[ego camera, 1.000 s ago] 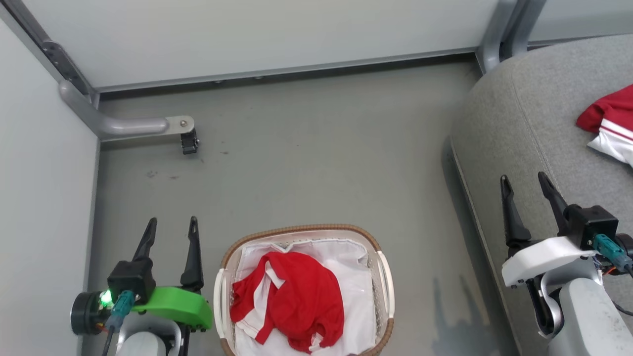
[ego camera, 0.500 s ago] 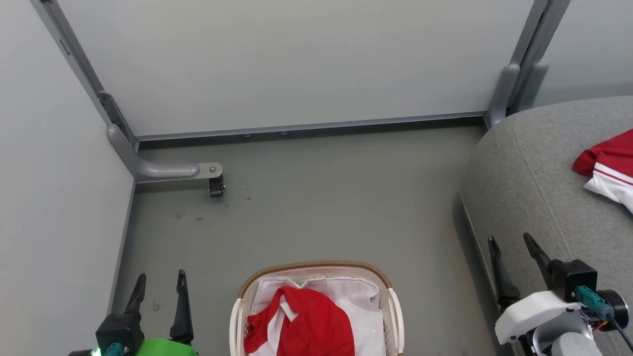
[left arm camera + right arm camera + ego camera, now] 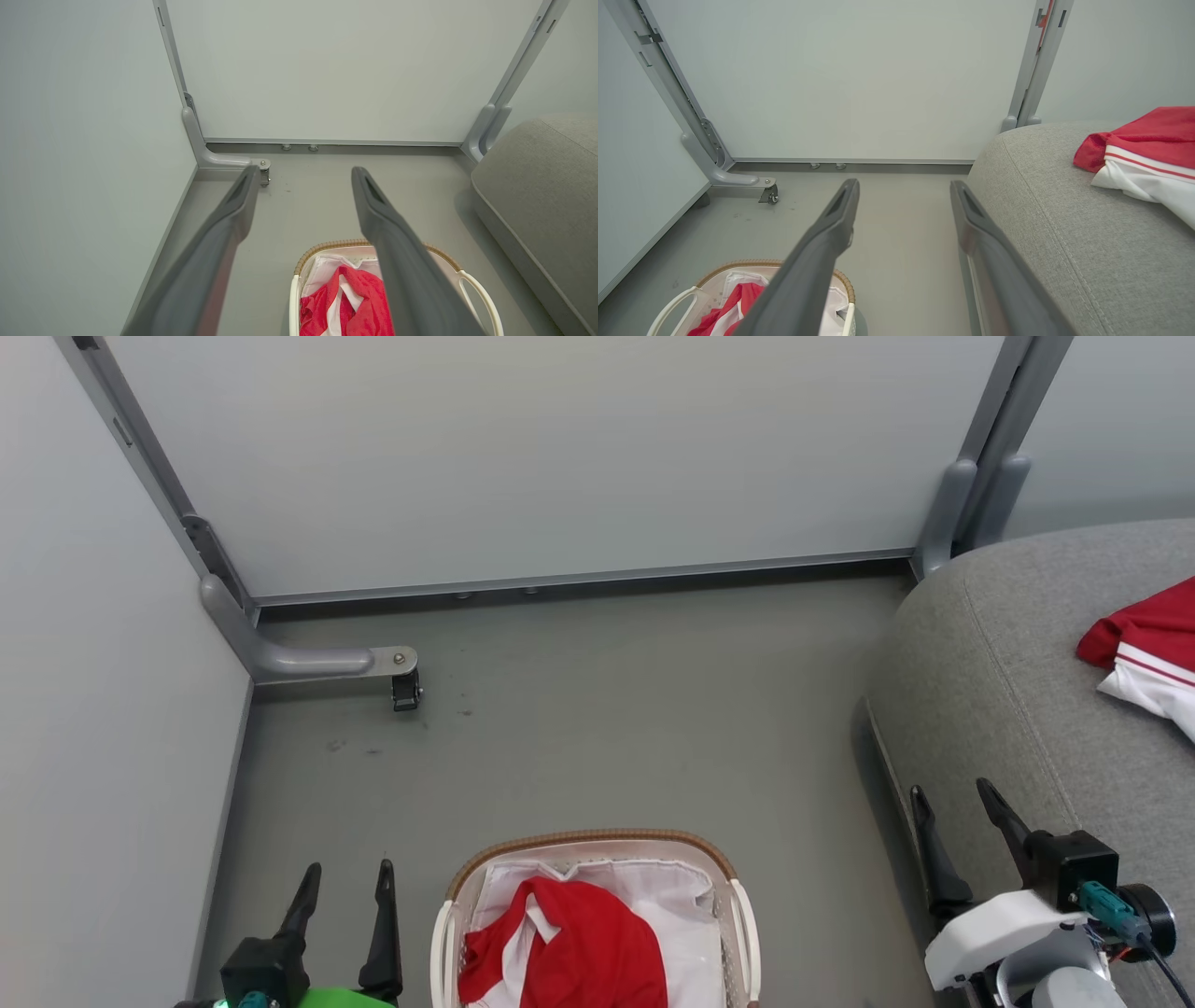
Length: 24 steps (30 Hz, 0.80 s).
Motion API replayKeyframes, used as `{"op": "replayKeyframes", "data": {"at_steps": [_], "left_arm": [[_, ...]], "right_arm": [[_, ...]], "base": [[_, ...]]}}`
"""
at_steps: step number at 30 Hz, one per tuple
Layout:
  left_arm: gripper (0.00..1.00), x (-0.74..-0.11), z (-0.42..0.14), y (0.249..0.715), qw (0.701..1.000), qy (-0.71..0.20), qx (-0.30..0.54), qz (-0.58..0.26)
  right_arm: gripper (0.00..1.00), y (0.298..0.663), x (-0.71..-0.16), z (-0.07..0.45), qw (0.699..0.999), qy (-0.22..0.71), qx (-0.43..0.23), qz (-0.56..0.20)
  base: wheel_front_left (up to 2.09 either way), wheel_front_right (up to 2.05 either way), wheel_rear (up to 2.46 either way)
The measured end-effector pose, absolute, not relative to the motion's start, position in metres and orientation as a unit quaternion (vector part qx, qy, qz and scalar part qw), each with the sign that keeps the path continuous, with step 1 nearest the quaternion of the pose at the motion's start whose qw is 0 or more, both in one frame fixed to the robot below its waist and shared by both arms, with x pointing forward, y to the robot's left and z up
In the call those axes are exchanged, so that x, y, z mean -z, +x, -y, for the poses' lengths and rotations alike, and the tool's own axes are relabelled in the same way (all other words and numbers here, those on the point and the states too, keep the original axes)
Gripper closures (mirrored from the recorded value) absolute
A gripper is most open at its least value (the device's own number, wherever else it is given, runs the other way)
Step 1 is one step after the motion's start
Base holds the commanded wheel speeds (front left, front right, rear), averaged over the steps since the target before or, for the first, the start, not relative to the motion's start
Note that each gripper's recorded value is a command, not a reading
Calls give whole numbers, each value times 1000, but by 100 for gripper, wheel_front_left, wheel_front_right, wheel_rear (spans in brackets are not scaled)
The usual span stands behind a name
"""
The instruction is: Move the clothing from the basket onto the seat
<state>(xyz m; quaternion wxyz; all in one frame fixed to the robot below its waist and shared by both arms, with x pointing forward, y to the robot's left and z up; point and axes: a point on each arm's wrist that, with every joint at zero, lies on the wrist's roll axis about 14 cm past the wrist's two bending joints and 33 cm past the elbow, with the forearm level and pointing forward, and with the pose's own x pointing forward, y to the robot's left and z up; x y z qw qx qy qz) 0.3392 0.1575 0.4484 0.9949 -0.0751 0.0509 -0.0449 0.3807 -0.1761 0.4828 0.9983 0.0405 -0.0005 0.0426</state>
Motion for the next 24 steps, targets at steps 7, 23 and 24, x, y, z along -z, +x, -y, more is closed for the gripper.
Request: {"op": "replayKeyframes", "data": {"at_steps": [7,23,24], "left_arm": [[0,-419,-118,352,984,-99,100,-105],[0,-322,-66,405,948,-109,165,-250],[0,-312,-64,406,944,-107,167,-263]], "right_arm": [[0,405,-490,169,997,53,-51,13],[0,472,-467,160,996,51,-72,2],[0,475,-463,161,996,53,-70,-1]], "base": [[0,0,0],[0,0,0],[0,0,0]]}}
